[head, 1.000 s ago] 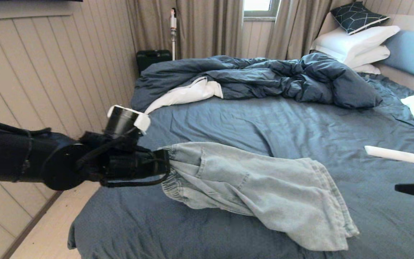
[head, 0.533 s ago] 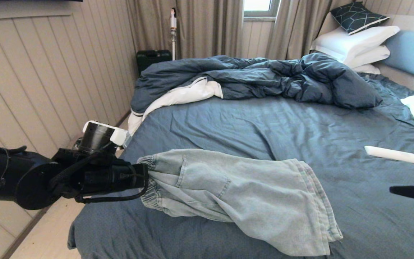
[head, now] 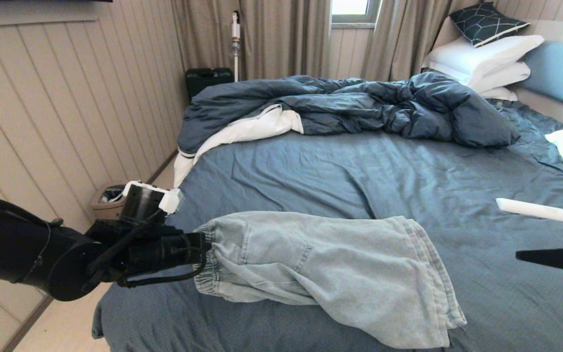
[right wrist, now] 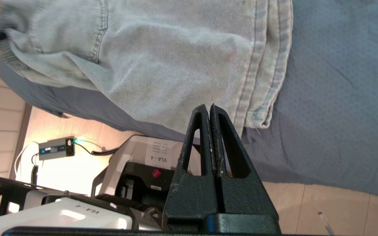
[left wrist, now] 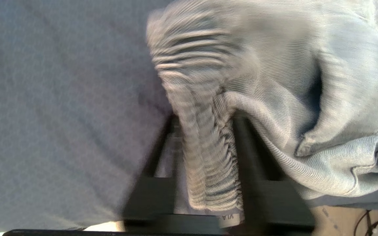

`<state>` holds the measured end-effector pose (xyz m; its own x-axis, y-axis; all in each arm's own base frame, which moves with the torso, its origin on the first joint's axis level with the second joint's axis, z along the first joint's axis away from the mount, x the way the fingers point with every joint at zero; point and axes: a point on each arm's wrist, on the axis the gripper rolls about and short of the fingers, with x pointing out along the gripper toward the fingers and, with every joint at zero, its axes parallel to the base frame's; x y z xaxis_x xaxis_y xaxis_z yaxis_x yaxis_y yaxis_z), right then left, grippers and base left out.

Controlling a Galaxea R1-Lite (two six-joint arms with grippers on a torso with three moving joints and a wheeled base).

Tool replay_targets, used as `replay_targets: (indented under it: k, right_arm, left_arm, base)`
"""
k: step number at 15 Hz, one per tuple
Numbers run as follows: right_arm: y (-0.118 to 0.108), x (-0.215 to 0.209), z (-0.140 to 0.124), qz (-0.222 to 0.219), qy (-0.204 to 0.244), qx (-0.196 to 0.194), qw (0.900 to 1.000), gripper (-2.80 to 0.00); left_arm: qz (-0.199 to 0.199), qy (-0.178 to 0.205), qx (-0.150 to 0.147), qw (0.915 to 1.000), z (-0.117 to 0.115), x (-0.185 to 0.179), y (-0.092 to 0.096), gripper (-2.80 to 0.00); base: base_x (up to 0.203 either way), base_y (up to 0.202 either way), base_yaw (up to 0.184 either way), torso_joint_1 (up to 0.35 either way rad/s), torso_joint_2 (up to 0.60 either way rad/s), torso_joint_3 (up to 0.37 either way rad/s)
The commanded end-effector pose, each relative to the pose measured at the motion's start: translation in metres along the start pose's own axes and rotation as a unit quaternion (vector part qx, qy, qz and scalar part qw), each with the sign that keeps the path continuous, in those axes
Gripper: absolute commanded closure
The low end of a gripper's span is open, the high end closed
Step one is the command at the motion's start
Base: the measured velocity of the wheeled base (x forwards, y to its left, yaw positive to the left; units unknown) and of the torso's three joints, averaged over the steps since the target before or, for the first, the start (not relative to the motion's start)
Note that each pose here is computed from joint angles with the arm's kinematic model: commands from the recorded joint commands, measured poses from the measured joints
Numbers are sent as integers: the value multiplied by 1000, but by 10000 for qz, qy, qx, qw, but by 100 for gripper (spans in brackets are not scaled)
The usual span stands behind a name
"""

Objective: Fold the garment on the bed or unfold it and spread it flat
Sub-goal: Unford the blue shorts

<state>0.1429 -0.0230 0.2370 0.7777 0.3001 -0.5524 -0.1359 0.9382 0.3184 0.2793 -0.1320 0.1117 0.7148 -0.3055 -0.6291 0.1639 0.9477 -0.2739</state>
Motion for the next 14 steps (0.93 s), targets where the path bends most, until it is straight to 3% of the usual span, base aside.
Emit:
replay_targets:
  k: [1,5,11,14]
  right_arm:
    - [-1,3,0,35,59,30,10000,0]
    - [-4,10,3,156,96,41,9998,0]
    - [-5,14,2,286,104,10,9995,0]
    - [-5,14,2,286,104,10,9995,0]
  left_arm:
    - [-47,-107,2,9999,0,-9,0,-280]
    - [-344,-823,29,9960,24,-41,-5,-280]
    - [-242,-450,28,9987,29,53,-2,-280]
    - [-441,-472,95,9979,32,74,5,-280]
  base:
    - [0,0,0,0,0,0]
    - [0,0,0,0,0,0]
    - [0,0,0,0,0,0]
    - [0,0,0,0,0,0]
